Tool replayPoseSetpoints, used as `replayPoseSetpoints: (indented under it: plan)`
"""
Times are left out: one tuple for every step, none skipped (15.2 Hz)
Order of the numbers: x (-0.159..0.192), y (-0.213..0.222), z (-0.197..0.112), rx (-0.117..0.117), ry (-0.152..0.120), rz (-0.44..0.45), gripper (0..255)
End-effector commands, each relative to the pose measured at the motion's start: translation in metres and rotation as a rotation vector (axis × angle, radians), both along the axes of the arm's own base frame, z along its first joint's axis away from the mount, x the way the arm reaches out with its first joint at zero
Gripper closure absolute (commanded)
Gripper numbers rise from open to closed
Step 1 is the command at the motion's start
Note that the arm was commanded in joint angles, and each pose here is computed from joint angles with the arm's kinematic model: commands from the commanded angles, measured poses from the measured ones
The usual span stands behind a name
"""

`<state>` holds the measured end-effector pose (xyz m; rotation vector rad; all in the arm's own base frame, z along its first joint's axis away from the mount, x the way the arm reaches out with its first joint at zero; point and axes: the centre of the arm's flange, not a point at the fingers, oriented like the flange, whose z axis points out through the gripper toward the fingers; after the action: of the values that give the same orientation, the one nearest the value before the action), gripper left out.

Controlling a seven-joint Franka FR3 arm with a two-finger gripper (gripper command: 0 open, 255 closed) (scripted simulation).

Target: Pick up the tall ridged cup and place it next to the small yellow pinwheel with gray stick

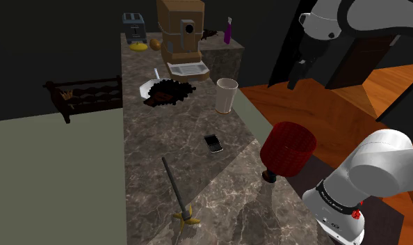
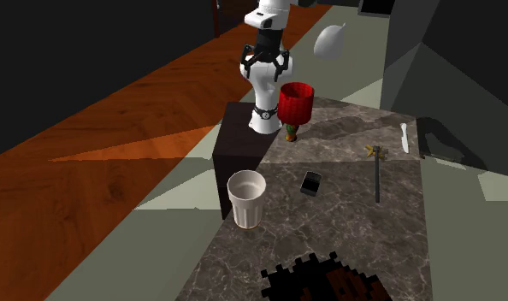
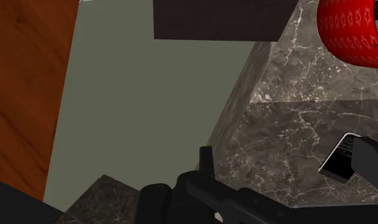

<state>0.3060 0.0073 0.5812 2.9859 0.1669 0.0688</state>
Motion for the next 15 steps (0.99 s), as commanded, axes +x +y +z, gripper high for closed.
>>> replayPoseSetpoints:
  plan:
    - [0.000,0.000,0.000,0.000,0.000,0.000,0]
    - [0.011,0.001,-0.007,0.002,-0.003,0.000,0]
    - [0.022,0.001,-0.013,0.004,-0.006,0.001,0]
    - [0.033,0.002,-0.020,0.006,-0.008,0.001,0]
    - [0.044,0.002,-0.027,0.007,-0.011,0.001,0]
    - [0.055,0.003,-0.033,0.009,-0.014,0.002,0]
    - [0.066,0.003,-0.040,0.011,-0.017,0.002,0]
    - [0.077,0.004,-0.046,0.013,-0.020,0.002,0]
    - [0.088,0.005,-0.052,0.015,-0.023,0.003,0]
    - [0.099,0.005,-0.059,0.017,-0.025,0.003,0]
    - [0.110,0.006,-0.065,0.019,-0.028,0.003,0]
    - [0.121,0.007,-0.072,0.020,-0.031,0.004,0]
    - [0.132,0.007,-0.078,0.022,-0.034,0.004,0]
    - [0.143,0.008,-0.084,0.024,-0.037,0.004,0]
    - [0.154,0.009,-0.090,0.026,-0.040,0.005,0]
